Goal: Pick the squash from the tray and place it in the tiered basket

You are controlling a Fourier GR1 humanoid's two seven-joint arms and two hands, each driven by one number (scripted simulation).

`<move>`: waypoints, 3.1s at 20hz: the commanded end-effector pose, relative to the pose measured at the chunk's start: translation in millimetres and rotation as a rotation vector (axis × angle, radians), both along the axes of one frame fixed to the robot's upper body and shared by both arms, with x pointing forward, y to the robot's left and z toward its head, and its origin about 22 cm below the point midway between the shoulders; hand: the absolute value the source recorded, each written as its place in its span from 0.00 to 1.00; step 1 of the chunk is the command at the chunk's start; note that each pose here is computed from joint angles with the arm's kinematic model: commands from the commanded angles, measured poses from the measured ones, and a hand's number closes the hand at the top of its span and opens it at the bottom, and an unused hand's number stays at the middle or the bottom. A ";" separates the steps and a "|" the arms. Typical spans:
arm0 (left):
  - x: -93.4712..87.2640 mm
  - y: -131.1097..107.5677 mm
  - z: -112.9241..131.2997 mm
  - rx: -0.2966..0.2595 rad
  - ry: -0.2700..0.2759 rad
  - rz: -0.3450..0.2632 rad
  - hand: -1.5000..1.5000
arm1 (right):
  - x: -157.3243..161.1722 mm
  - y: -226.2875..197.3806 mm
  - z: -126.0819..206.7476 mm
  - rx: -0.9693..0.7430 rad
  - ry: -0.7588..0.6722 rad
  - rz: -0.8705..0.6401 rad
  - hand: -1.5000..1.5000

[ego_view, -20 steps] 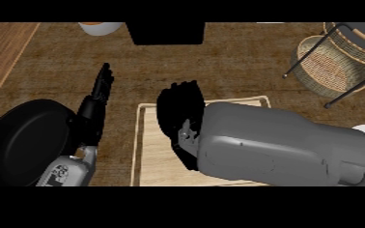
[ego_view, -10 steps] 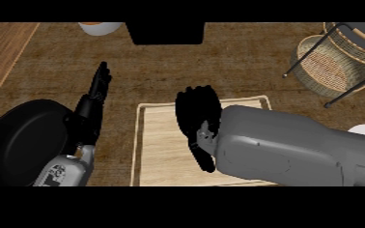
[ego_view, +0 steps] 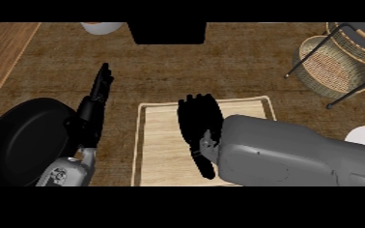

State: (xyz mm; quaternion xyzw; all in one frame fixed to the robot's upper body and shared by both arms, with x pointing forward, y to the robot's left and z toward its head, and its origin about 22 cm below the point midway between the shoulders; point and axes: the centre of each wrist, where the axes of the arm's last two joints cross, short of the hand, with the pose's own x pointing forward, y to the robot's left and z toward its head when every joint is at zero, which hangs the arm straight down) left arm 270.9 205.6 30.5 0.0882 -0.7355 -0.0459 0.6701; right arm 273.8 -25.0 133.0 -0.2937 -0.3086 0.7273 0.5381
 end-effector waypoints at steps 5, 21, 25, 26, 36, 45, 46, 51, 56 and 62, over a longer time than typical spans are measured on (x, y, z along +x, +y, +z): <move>-1.7 -11.3 -4.2 0.012 -0.004 -0.007 0.50 | 9.1 -7.5 -13.6 -0.119 0.000 -0.137 0.00; -1.1 9.9 1.1 -0.004 -0.005 0.004 0.50 | 15.9 2.4 -40.3 -0.133 0.017 -0.161 0.00; 5.1 -16.4 7.5 0.011 -0.016 -0.006 0.50 | 0.8 5.6 -65.8 -0.132 0.014 -0.161 0.00; -5.9 -11.0 9.9 0.009 0.004 -0.007 0.50 | 8.3 -10.6 -63.0 -0.115 0.024 -0.158 0.00; -8.5 -0.6 -18.4 -0.001 0.006 -0.007 0.50 | -5.7 3.5 -85.7 -0.058 -0.004 -0.199 0.00; -19.0 -27.7 -5.2 -0.010 -0.014 -0.014 0.50 | -8.6 -11.0 -101.6 -0.118 -0.197 -0.043 1.00; -0.4 -3.5 3.8 -0.013 0.009 -0.027 0.50 | 6.1 -7.5 -98.3 -0.123 -0.199 -0.042 1.00; -7.2 13.5 -10.8 -0.002 -0.018 0.012 0.50 | -26.6 -100.6 -131.7 -0.079 -0.205 0.146 1.00; -6.9 10.8 -6.4 -0.006 -0.002 0.051 0.50 | -38.0 -187.4 -121.5 -0.062 -0.186 0.390 1.00; -7.6 15.7 -6.6 0.005 -0.011 0.065 0.50 | -30.1 -307.8 -71.6 -0.005 -0.404 0.430 1.00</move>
